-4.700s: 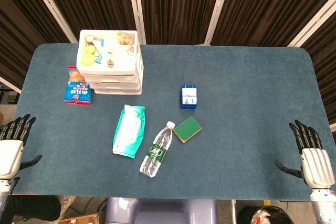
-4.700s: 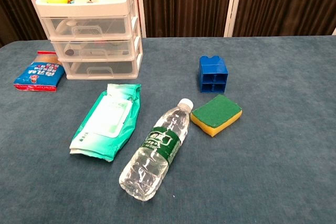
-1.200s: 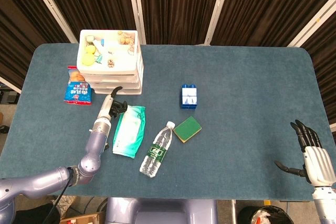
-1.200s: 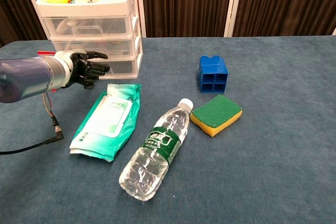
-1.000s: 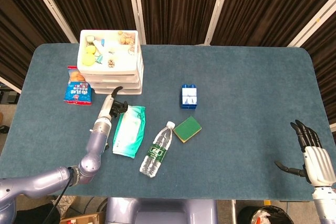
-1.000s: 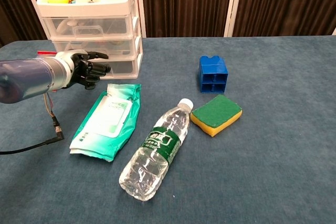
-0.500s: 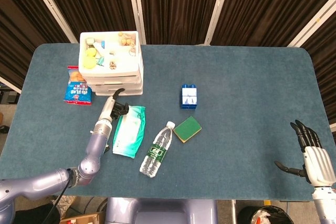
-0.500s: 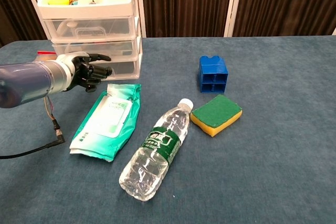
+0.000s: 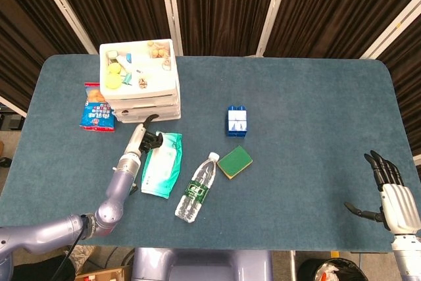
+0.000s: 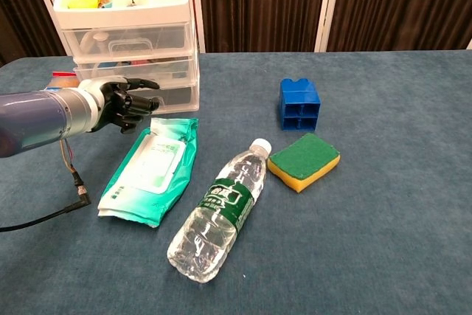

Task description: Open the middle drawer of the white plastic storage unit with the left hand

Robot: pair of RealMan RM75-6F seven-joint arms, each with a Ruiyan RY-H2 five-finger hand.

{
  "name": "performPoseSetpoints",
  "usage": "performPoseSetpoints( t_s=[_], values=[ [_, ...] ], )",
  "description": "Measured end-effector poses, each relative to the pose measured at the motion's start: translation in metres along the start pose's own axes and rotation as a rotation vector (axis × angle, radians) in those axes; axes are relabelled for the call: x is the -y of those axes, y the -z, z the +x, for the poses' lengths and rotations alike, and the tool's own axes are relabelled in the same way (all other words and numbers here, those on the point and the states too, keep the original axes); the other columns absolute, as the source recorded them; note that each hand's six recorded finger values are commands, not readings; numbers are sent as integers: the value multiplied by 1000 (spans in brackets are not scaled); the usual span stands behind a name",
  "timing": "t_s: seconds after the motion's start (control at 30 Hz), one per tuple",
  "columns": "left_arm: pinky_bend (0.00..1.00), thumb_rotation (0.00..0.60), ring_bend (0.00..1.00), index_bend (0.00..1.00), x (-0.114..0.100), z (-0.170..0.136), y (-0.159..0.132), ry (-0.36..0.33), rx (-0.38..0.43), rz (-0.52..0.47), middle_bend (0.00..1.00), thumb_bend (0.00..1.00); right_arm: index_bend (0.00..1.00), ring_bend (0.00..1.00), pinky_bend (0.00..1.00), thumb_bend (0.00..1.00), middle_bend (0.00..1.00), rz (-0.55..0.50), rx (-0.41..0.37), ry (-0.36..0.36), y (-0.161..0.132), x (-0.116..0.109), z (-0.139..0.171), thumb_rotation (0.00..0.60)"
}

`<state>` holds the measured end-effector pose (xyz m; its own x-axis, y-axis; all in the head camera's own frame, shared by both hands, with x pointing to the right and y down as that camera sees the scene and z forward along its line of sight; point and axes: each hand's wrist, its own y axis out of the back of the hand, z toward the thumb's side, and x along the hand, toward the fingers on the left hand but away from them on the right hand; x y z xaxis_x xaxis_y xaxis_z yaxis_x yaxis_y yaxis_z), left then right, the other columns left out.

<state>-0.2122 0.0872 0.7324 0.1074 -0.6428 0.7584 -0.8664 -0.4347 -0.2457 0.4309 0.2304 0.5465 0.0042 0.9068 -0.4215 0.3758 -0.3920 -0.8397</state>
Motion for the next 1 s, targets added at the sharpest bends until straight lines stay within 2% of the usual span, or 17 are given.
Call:
performPoseSetpoints(
  t_s=[0.3,0.5,0.6,0.7,0.8,1.0],
  values=[
    [861,600,937,147,0,-10,9,13,-1,-1,983,618,0,0,0,116,0,0,-2,5,0,-1,0,600],
    [859,600,926,52,-8,-18,20,5,-4,9,977,619,0,0,0,115,0,3,-4,7,-1,0,1,600],
    [859,600,924,45,-11,-26,23,14,7,33,974,618,0,0,0,115,0,4,-3,8,-1,0,1,600],
    [861,600,927,82,-14,-38,24,26,34,88,979,617,0,0,0,116,0,5,-2,7,-1,0,1,600],
    [871,600,941,127,-20,-51,24,20,82,190,994,617,0,0,0,115,0,7,-3,6,-1,1,1,600],
    [894,600,968,164,-37,-78,1,-70,224,488,1000,619,0,0,0,115,0,14,-6,11,-3,2,2,600]
  ],
)
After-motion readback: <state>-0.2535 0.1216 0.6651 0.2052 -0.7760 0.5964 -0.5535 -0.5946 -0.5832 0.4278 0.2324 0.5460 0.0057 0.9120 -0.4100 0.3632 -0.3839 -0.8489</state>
